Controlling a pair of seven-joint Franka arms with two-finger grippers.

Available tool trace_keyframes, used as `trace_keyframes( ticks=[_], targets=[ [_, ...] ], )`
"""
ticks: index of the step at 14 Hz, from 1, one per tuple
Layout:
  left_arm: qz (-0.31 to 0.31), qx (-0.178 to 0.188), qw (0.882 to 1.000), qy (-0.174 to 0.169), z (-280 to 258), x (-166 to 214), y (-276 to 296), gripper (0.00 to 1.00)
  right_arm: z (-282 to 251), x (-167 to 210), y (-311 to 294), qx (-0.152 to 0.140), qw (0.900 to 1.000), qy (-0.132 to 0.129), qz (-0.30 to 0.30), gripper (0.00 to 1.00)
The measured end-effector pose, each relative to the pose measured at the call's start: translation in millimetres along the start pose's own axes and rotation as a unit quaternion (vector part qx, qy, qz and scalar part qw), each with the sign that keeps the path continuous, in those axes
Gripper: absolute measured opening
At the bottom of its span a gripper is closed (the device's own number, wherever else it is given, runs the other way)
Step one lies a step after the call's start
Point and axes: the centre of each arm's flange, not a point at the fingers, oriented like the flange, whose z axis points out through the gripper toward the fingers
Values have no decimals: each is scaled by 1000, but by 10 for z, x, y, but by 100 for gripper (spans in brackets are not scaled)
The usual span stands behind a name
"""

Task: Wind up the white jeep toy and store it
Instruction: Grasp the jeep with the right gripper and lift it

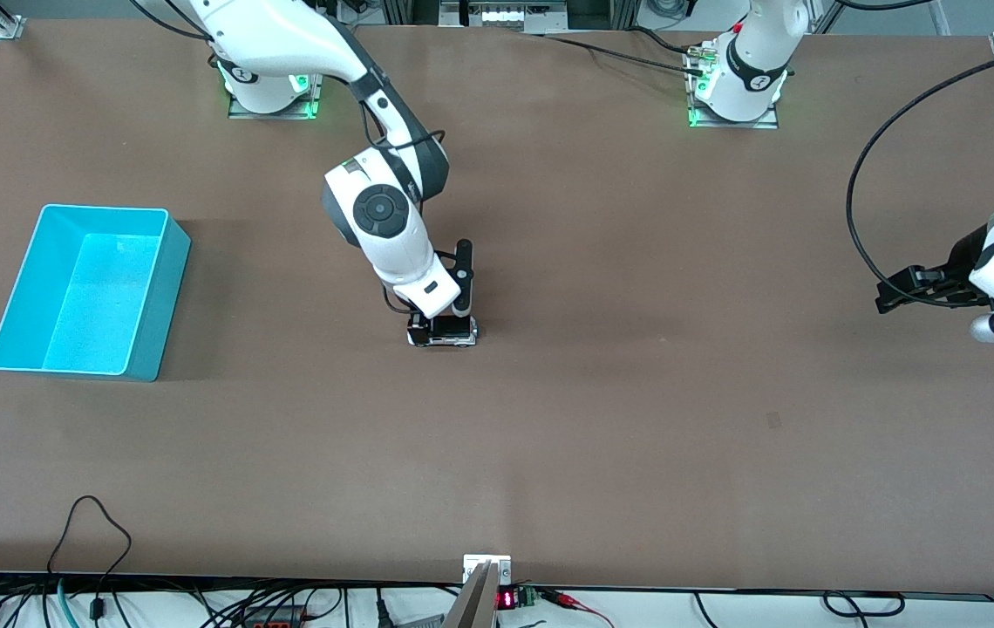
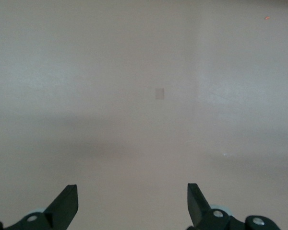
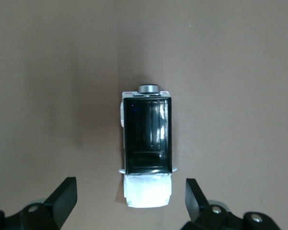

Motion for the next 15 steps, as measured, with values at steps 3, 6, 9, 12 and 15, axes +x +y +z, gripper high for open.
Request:
trace_keyframes(
  ticks=[3,6,9,12,15],
  targets=[
    [-6,-1,1000,-6,-77,-39,-50,100,135,-7,0,-3,1000,-3,-4,100],
    [-14,0,1000,-8,-137,-56,-134,100,232,-22,-9,-4,1000,-12,-10,100],
    [-14,-1,1000,-10,-153,-61,-131,100,320,4,-12,-4,1000,-15,-8,100],
    [-12,-1,1000,-10,-153,-63,-105,100,340,53,17,-7,1000,-13,-8,100],
    [-12,-1,1000,-10,-153,-63,-105,100,363,56,19,-6,1000,-13,-7,88]
  ],
)
